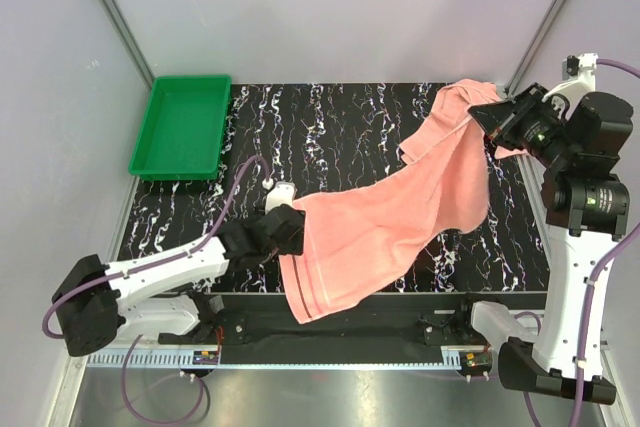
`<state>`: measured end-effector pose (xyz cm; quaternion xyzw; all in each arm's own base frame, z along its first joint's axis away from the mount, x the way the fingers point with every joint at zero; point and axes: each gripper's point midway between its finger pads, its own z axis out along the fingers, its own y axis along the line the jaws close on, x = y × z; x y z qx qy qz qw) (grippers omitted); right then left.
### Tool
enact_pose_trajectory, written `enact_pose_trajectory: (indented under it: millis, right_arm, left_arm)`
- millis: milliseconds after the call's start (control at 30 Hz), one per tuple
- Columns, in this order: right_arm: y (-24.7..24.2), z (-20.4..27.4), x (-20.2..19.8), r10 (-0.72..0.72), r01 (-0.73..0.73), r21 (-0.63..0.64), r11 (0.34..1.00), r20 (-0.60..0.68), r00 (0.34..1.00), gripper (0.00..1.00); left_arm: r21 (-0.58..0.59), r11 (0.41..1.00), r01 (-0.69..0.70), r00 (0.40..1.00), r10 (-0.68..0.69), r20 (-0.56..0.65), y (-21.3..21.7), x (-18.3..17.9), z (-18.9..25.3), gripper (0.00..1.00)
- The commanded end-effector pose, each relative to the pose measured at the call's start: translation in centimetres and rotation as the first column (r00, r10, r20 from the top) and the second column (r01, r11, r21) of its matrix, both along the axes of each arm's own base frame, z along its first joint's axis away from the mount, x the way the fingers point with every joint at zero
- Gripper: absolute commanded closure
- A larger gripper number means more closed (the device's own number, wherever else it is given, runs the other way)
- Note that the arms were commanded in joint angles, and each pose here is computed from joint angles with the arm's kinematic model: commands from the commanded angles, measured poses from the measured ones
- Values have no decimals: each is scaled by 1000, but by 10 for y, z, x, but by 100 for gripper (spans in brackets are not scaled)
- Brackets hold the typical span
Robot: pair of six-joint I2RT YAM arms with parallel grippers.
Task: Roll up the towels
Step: Flatten the towel
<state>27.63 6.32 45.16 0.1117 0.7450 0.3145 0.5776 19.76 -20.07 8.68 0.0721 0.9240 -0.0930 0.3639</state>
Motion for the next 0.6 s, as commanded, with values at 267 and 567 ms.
enact_pose_trajectory:
  millis: [267, 567]
  right_arm:
    - [-10, -26, -11, -51, 45, -65, 997, -89, 995, 100]
    - [-20, -40, -22, -119, 107, -102, 989, -123, 985, 100]
  left_arm:
    - [3, 968, -250, 968, 250, 5, 34, 48, -8, 19]
    - [38, 970, -239, 966, 242, -93, 24, 74, -46, 31]
